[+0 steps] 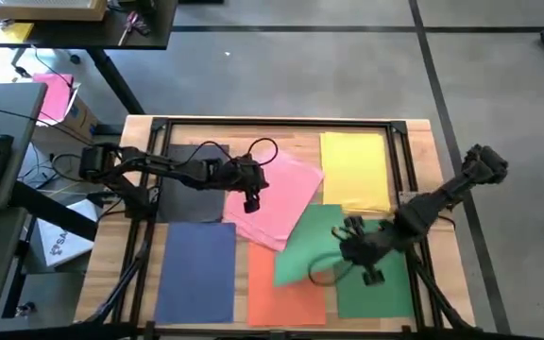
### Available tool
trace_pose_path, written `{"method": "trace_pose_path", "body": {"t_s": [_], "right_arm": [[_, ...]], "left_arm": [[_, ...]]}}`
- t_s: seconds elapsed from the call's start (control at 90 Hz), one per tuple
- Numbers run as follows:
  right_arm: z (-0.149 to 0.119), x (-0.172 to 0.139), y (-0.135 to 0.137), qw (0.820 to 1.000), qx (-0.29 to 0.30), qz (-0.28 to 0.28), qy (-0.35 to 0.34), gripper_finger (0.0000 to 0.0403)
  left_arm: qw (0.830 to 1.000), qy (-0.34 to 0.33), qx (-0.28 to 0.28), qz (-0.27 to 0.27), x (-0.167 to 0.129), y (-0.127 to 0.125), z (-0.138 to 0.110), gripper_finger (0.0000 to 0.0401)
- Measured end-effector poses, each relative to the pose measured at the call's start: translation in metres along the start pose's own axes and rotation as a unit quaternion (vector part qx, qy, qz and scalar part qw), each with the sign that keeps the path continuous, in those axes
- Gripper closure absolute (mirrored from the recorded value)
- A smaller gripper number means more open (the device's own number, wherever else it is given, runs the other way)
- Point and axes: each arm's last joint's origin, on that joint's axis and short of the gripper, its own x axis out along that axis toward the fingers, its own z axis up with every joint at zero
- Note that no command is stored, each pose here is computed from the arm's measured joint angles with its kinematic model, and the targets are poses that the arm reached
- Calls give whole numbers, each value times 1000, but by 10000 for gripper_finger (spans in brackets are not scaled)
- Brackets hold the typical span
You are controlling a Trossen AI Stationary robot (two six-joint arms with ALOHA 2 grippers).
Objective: Organize paper
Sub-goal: Stack the green paper on top of the green paper
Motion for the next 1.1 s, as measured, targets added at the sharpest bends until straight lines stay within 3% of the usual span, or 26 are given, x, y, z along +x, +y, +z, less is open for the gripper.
{"method": "trace_pose_path", "body": {"t_s": [0.289,0.522,0.856,1.1], "right_arm": [[-42,-8,48,990,141,-18,19,403],[-72,-10,71,977,192,-18,88,403],[-100,23,100,966,141,-42,211,403],[-114,41,111,966,67,-51,246,403]], "left_arm": [[995,-68,38,-62,-9,-50,11,394],[986,-127,47,-98,1,-81,14,394],[980,-126,85,-130,52,-123,30,394],[978,-124,96,-135,67,-135,33,394]]}}
